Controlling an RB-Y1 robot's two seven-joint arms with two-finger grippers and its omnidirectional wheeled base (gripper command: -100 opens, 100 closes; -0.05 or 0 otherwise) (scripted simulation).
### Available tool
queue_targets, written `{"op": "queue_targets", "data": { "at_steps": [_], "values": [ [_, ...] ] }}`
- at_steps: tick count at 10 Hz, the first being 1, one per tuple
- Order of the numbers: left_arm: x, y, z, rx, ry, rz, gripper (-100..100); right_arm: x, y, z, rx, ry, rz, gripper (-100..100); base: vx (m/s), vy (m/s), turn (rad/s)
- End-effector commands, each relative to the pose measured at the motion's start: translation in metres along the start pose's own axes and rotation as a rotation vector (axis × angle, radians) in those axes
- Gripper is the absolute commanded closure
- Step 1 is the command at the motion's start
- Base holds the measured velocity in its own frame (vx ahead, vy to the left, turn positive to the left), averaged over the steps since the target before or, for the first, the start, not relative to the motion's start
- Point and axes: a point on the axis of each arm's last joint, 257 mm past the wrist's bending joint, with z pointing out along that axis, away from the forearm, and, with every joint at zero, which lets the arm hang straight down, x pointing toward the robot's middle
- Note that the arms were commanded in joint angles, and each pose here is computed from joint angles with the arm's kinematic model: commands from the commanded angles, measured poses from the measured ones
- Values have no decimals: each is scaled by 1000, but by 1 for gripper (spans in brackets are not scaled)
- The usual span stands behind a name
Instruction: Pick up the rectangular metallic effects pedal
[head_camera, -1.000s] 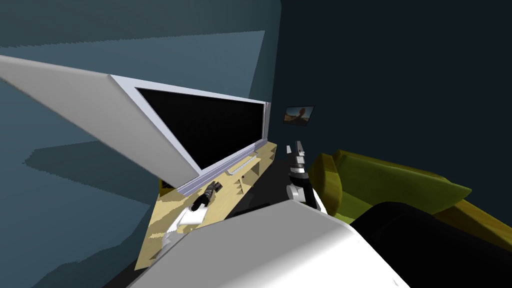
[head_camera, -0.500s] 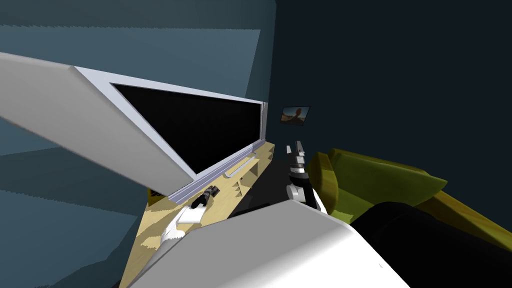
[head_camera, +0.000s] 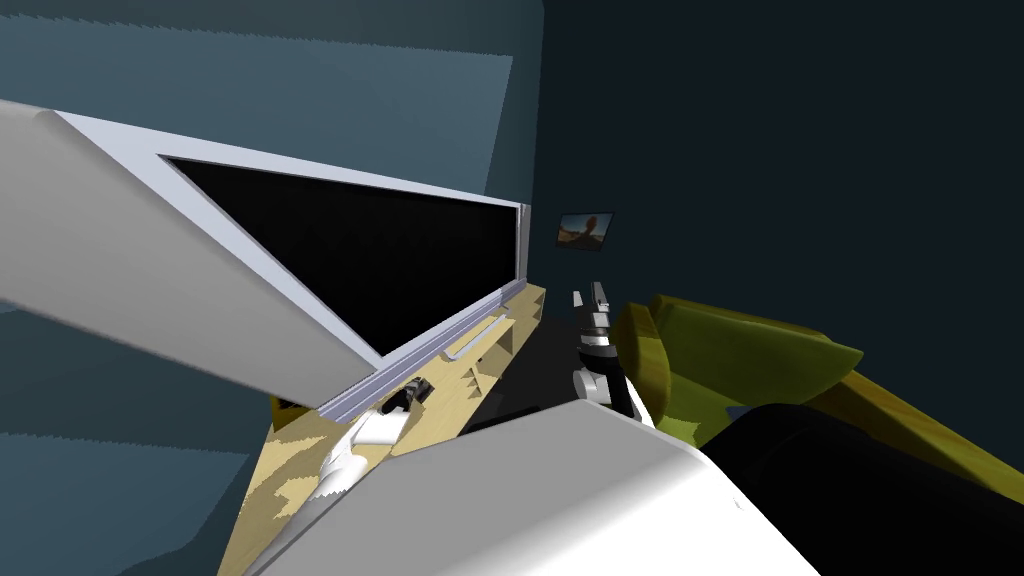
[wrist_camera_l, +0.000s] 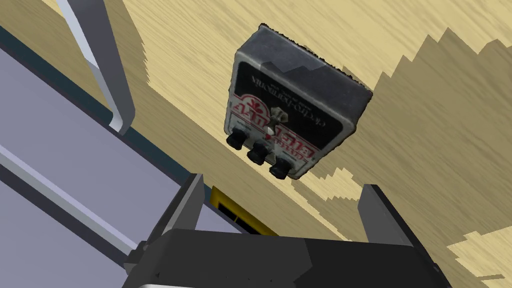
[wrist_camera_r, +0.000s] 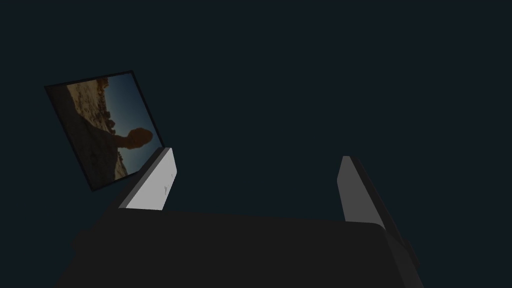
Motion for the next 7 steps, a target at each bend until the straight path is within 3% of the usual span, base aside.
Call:
{"op": "queue_targets", "data": {
  "at_steps": [1,2,3,4,7],
  "values": [
    [-6,9,2,-39,-4,18,-100,0,0,0,0,0,0,0,49,-22,-95],
    [-4,5,1,-22,-2,10,-100,0,0,0,0,0,0,0,23,-10,-17],
    [-4,5,1,-27,-2,12,0,0,0,0,0,0,0,0,0,0,0],
    [-3,10,5,-26,-4,10,-100,0,0,0,0,0,0,0,23,5,-12],
    [0,18,10,-27,-5,8,-100,0,0,0,0,0,0,0,45,18,-11]
  ]
}}
